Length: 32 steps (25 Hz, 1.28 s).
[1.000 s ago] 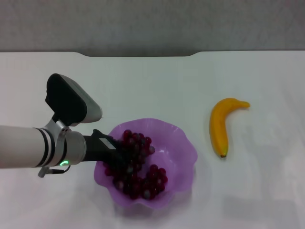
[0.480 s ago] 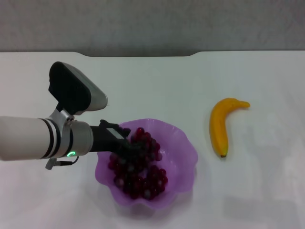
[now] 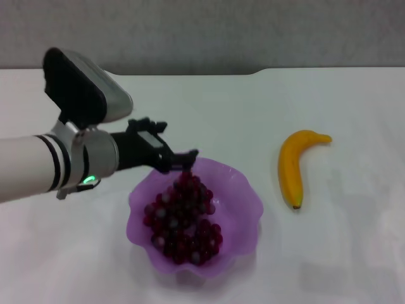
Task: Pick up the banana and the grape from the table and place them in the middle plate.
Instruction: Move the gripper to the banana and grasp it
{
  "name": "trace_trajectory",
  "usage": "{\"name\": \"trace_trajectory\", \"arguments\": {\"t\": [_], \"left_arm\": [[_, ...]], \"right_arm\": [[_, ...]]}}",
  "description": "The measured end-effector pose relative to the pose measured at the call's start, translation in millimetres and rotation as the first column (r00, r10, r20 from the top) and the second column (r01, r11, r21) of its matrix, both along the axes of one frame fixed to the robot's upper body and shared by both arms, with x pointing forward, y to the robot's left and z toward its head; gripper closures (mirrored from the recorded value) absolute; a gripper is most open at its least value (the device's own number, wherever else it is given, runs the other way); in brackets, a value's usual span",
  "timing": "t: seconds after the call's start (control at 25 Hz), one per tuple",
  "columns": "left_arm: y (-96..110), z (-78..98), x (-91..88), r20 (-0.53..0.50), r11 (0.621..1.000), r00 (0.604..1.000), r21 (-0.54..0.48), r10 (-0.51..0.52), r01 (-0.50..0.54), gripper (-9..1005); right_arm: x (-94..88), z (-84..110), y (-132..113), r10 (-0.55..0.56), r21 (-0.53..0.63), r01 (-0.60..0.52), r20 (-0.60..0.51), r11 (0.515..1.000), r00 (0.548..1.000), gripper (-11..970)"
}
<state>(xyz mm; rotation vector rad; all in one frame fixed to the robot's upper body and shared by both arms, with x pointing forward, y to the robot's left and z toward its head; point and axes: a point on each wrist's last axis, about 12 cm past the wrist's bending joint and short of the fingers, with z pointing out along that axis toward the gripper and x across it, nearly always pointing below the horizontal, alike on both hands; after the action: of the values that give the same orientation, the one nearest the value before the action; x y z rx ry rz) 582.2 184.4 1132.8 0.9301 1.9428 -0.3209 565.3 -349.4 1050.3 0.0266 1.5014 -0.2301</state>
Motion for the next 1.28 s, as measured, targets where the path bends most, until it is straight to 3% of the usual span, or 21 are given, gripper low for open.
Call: {"name": "trace_trajectory", "arguments": {"t": [0.2,0.44,0.64,0.8,1.04,1.28], "left_arm": [[9.6,7.9,8.4,0.063,0.988,0.991,-0.108,0.114,-0.107,103],[19.0,1.7,18.4,0.13,0.963,0.968,-0.19,0.216,-0.19,102],[31.3,-6.8,26.1,0.117,0.94,0.97,-0.297,0.212,-0.17,103],[46.6,-16.6,33.7,0.106,0.893,0.97,-0.423,0.218,-0.155,103],[50.2,-18.0,43.7,0.114,0.899,0.95,-0.374,0.29,-0.229,106],[50.6,-18.0,57.1,0.162,0.918,0.919,-0.234,0.361,-0.319,109]], "right_arm": [[0.3,0.4,0.0,-0.001,0.002,0.001,0.002,1.0,1.0,67],[1.6,1.7,1.0,0.0,0.005,-0.001,0.007,1.0,1.0,67],[2.5,2.4,1.6,0.002,0.006,-0.002,0.01,1.0,1.0,67],[3.5,2.9,3.2,0.006,0.006,-0.006,0.012,1.0,1.0,67],[2.2,2.0,2.3,0.002,0.007,-0.003,0.009,1.0,1.0,67],[3.1,2.7,2.5,0.004,0.007,-0.004,0.011,1.0,1.0,68]]}}
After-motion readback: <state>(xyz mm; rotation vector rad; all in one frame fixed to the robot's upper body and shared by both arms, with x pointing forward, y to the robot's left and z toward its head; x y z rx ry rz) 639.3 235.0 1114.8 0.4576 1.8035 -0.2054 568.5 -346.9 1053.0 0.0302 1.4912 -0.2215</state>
